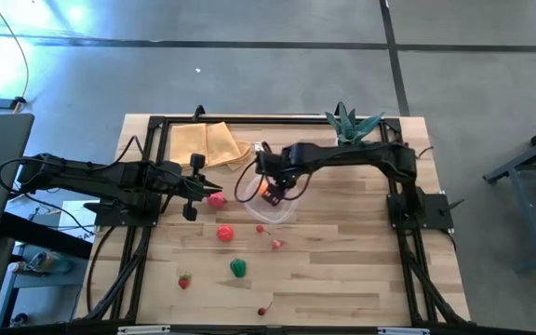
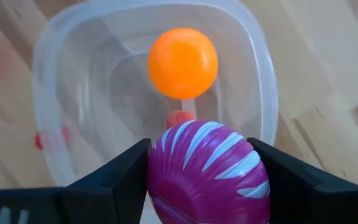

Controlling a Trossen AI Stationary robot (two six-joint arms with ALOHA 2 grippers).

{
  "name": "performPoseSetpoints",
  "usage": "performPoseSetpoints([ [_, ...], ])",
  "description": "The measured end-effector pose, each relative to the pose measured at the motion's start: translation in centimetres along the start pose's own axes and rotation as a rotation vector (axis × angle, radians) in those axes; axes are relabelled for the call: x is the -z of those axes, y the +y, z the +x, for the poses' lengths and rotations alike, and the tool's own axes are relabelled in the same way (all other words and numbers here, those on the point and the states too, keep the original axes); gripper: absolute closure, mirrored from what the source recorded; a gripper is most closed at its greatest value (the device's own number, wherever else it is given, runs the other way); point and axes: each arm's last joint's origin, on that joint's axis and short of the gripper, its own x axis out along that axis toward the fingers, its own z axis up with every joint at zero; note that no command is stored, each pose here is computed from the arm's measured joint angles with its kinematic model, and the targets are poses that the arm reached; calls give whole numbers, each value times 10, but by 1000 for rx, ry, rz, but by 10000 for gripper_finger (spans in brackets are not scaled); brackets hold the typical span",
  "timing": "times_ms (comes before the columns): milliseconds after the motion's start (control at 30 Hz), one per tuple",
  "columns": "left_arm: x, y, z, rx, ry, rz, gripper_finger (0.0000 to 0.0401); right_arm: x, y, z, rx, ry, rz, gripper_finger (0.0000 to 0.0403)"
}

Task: Pick and placing Produce into tupperware
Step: Put the onion into the transparent bin

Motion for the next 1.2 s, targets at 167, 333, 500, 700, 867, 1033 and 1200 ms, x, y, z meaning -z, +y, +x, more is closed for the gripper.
performPoseSetpoints([
  [167, 0, 0, 0, 0, 0, 0, 382, -2, 1, 20, 11, 21, -27, 169],
  [333, 0, 0, 0, 0, 0, 0, 382, -5, 2, 26, 31, -4, -50, 169],
  [500, 0, 0, 0, 0, 0, 0, 382, -5, 1, 30, 49, 0, -53, 169],
  [700, 0, 0, 0, 0, 0, 0, 382, -5, 2, 42, 61, 23, -70, 169],
  [867, 0, 0, 0, 0, 0, 0, 382, -5, 2, 51, 67, 37, -81, 169],
  [1033, 0, 0, 0, 0, 0, 0, 382, -6, 3, 52, 70, 21, -94, 169],
  [1200, 0, 0, 0, 0, 0, 0, 382, -5, 4, 52, 77, 21, -103, 169],
])
